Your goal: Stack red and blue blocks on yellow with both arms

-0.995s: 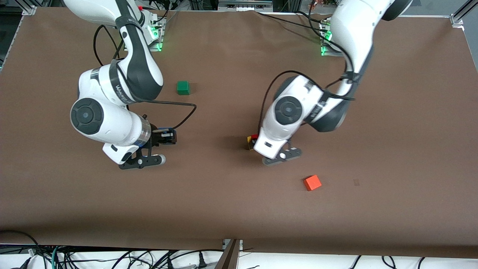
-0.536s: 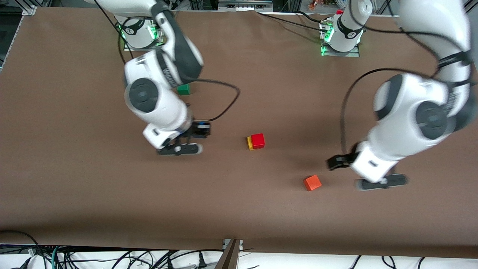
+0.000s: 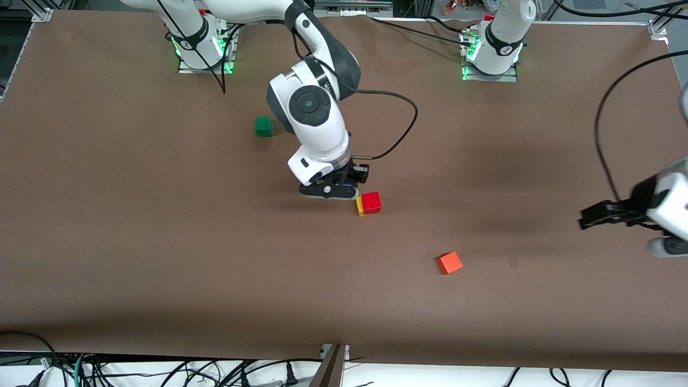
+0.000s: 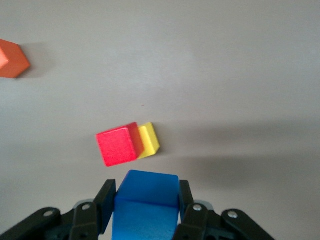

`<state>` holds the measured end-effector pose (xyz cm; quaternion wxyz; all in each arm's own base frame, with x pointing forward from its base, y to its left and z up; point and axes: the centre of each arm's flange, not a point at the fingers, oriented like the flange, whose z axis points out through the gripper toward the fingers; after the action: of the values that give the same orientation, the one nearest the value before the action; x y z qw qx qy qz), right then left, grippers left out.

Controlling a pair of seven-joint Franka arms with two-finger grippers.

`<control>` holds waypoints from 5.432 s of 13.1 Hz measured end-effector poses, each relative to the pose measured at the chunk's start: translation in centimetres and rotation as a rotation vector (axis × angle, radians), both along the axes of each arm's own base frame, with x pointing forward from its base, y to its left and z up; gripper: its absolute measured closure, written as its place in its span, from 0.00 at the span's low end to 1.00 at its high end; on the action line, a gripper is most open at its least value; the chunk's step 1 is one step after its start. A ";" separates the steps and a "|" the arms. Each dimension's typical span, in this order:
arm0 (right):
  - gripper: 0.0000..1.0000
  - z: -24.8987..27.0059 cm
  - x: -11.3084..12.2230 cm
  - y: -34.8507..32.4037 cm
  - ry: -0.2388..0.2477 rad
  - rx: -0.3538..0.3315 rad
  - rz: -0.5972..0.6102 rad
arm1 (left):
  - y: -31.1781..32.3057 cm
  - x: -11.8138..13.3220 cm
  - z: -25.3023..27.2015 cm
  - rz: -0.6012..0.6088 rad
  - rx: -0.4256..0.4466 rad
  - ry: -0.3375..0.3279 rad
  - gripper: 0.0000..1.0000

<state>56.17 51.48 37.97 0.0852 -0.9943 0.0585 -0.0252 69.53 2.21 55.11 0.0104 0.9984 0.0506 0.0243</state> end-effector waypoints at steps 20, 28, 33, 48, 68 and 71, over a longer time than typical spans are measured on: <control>0.44 -6.4 0.8 4.0 -0.136 0.087 -0.008 | -1.6 -6.8 -0.4 -0.027 0.051 0.118 0.00; 0.00 -4.8 1.1 3.6 -0.117 0.071 -0.009 | -1.6 -6.8 -0.4 -0.027 0.051 0.118 0.00; 0.00 5.2 5.9 -5.9 -0.052 0.044 -0.044 | -1.7 -6.8 -0.3 -0.027 0.051 0.116 0.00; 0.00 22.5 6.1 -35.5 0.105 -0.011 0.099 | -1.9 -6.8 0.0 0.003 0.032 0.107 0.00; 0.00 20.7 6.4 -35.2 0.110 -0.050 0.179 | -1.8 -6.6 0.5 0.005 0.032 0.094 0.00; 0.00 20.2 6.6 -35.0 0.116 -0.069 0.181 | -1.8 -6.6 0.5 0.005 0.032 0.094 0.00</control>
<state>62.77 16.43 58.13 0.0493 -0.9977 -0.0277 0.0380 62.91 0.37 55.62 -0.0078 0.9983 0.0532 -0.0217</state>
